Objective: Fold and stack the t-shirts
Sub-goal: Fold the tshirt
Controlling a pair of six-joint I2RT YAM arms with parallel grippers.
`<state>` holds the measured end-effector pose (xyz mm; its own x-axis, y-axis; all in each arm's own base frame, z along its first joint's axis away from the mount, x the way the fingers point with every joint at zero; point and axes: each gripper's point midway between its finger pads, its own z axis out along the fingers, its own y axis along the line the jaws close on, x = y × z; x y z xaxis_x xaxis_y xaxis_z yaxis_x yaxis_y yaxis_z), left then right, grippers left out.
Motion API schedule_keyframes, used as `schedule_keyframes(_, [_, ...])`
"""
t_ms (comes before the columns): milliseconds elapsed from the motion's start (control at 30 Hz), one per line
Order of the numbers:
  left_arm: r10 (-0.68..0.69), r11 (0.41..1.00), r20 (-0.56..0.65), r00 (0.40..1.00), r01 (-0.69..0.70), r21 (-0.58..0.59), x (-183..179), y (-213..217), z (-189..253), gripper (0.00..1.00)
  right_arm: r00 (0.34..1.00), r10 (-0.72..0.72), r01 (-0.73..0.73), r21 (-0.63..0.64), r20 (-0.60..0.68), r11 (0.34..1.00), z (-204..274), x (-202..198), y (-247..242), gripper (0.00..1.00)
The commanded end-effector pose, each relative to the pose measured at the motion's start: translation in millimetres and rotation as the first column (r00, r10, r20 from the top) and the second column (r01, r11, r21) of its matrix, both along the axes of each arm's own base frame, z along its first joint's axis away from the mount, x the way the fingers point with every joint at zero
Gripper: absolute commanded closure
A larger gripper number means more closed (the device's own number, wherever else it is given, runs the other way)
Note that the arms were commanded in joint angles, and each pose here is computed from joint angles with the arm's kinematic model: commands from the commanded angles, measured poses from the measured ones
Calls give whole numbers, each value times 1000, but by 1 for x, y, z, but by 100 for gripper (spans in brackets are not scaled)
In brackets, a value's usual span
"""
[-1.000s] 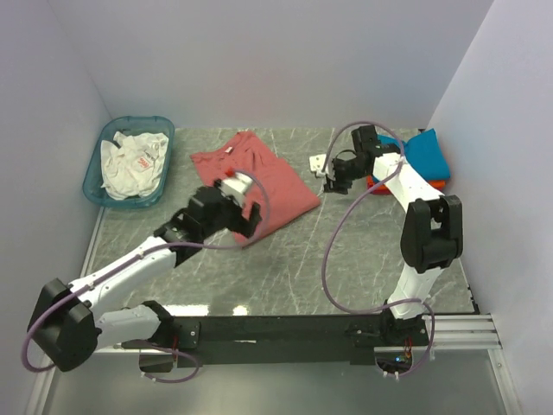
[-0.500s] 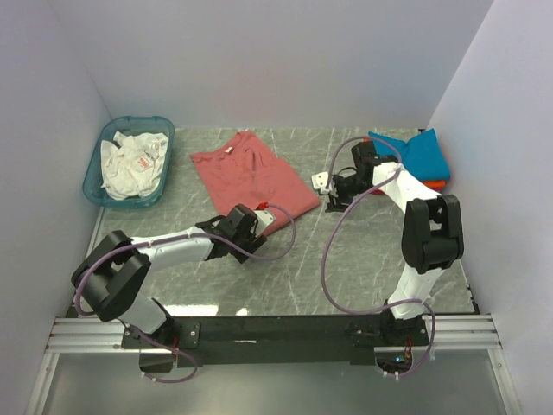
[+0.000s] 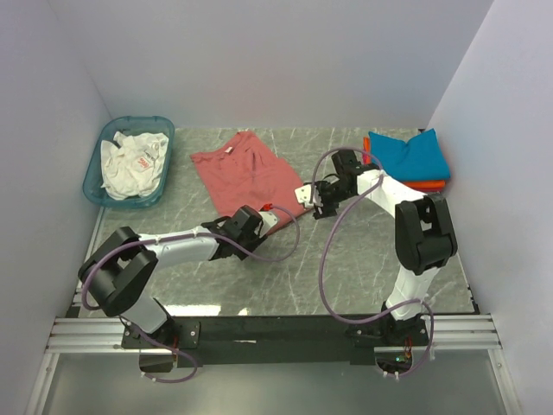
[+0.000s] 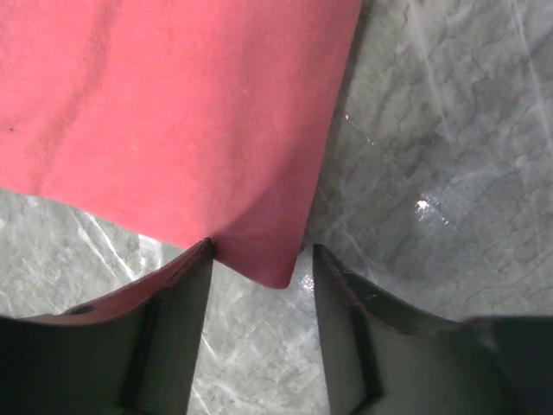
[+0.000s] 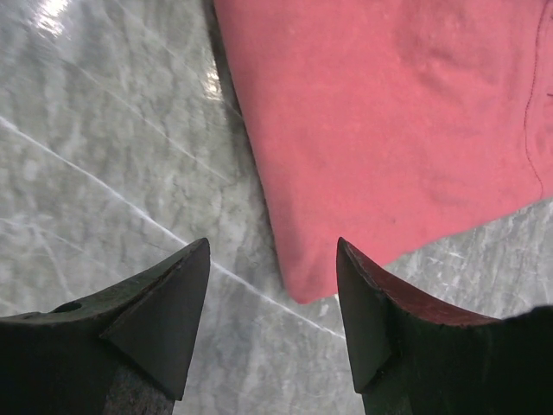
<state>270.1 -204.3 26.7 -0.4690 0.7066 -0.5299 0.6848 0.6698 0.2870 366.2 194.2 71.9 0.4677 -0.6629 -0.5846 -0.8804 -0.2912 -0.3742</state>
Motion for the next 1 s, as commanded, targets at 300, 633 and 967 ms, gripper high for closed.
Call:
schedule_keyframes(300, [10,1000,56,998,-9,-19,13,-9,13,86,995,42,-33,-101,89,994,-28,23,6,34])
schedule_keyframes(633, [-26,999,48,999,27,-39,6,-11,15,91,992,58,-37,-179,112,983,-47,29,10,40])
schedule_keyframes(967, [-122,987,26,992,124,-102,-14,-18,25,97,994,74,-56,-220,75,974,-48,10,7,100])
